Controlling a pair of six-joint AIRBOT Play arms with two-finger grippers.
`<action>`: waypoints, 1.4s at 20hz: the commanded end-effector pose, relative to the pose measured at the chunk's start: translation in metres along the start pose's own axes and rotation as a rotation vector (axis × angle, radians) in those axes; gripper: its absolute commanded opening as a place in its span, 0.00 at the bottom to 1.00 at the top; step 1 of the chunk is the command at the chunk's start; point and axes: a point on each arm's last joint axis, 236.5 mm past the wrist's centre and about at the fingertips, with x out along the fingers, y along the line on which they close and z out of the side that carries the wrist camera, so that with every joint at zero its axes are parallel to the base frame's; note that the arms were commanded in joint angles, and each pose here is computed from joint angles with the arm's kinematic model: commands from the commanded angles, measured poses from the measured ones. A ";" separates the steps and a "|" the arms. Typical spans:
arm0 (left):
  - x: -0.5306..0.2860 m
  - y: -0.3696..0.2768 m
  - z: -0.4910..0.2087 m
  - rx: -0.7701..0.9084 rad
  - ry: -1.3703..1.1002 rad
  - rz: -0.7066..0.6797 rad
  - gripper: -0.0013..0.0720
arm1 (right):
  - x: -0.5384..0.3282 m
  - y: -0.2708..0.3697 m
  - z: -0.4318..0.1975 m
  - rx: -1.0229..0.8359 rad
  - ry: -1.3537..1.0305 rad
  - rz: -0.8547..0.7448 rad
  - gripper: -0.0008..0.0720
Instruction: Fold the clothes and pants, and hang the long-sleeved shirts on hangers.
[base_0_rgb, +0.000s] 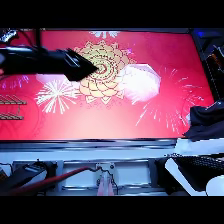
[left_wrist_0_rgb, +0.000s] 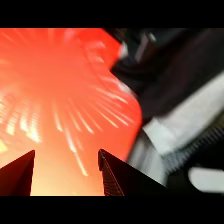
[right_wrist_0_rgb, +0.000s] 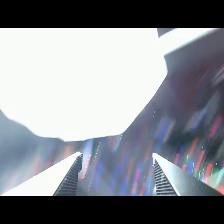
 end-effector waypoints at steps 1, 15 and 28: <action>-0.055 0.047 0.042 0.124 -0.162 0.304 0.56 | 0.003 0.079 -0.179 -0.237 0.542 0.377 0.72; -0.111 0.095 0.017 -0.007 -0.184 0.633 0.49 | -0.017 0.096 -0.403 -0.456 0.872 0.468 0.72; -0.111 0.095 0.017 -0.007 -0.184 0.633 0.49 | -0.017 0.096 -0.403 -0.456 0.872 0.468 0.72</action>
